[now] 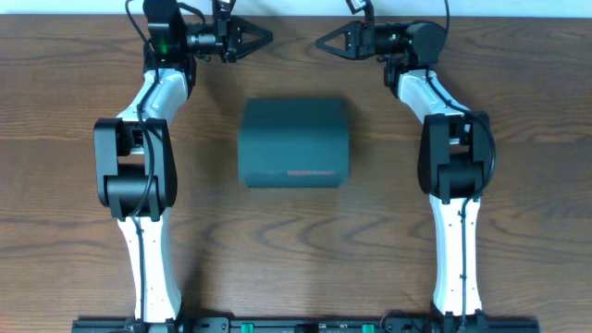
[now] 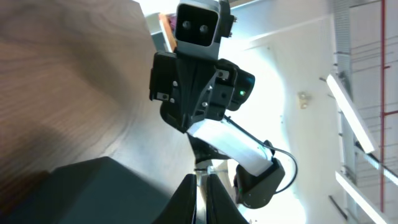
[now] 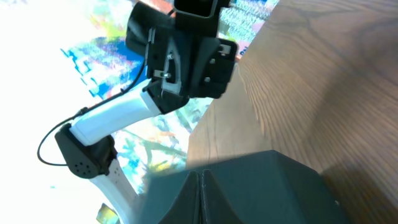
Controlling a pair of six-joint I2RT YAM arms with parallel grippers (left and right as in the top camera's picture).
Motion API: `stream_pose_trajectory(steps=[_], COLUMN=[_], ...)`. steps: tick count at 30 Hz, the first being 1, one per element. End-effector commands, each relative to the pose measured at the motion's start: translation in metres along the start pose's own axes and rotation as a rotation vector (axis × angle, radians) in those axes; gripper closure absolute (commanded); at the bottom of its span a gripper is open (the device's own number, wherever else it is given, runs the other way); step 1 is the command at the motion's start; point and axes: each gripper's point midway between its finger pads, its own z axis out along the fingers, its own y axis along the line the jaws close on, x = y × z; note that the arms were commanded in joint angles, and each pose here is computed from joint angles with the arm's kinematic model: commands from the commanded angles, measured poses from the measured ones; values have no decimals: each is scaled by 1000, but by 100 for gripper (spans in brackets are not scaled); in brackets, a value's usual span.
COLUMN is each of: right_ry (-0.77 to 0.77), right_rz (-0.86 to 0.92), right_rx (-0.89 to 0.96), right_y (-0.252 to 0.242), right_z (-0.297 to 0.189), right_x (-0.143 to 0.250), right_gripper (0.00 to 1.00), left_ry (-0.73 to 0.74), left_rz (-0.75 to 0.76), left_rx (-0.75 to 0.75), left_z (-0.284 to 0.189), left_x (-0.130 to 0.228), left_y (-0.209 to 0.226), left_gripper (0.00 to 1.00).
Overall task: Pack container
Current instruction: 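Swing the lid forward and close it over the box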
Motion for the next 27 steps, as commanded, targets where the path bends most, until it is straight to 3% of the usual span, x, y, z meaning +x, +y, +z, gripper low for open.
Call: stream_pose_trajectory(steps=[1, 10, 14, 17, 18, 21, 23, 27], right_ry=[-8, -73, -201, -334, -372, -457, -446, -392], right_rz=[-48, -52, -71, -31, 15, 162, 158, 123], right_rx=[7, 33, 32, 68, 89, 174, 171, 145], right_y=[24, 20, 22, -2, -14, -57, -56, -25], right_z=[-8, -40, -66, -88, -93, -101, -95, -87], right_x=[-10, -20, -41, -65, -70, -75, -75, -76], right_gripper=[98, 98, 98, 98, 98, 98, 99, 98], left_ry=[14, 15, 9, -87, -138, -353, -369, -356], left_rz=[-43, 29, 88, 128, 111, -142, -179, -184], left_rx=[6, 17, 19, 11, -4, -137, -192, -192], left_z=[0, 0, 1, -2, -5, -22, -24, -11], left_x=[2, 2, 1, -16, -25, -53, -50, -47], left_y=[-7, -26, -26, -19, -12, 44, 62, 54], left_gripper=[91, 94, 94, 94, 94, 94, 94, 94])
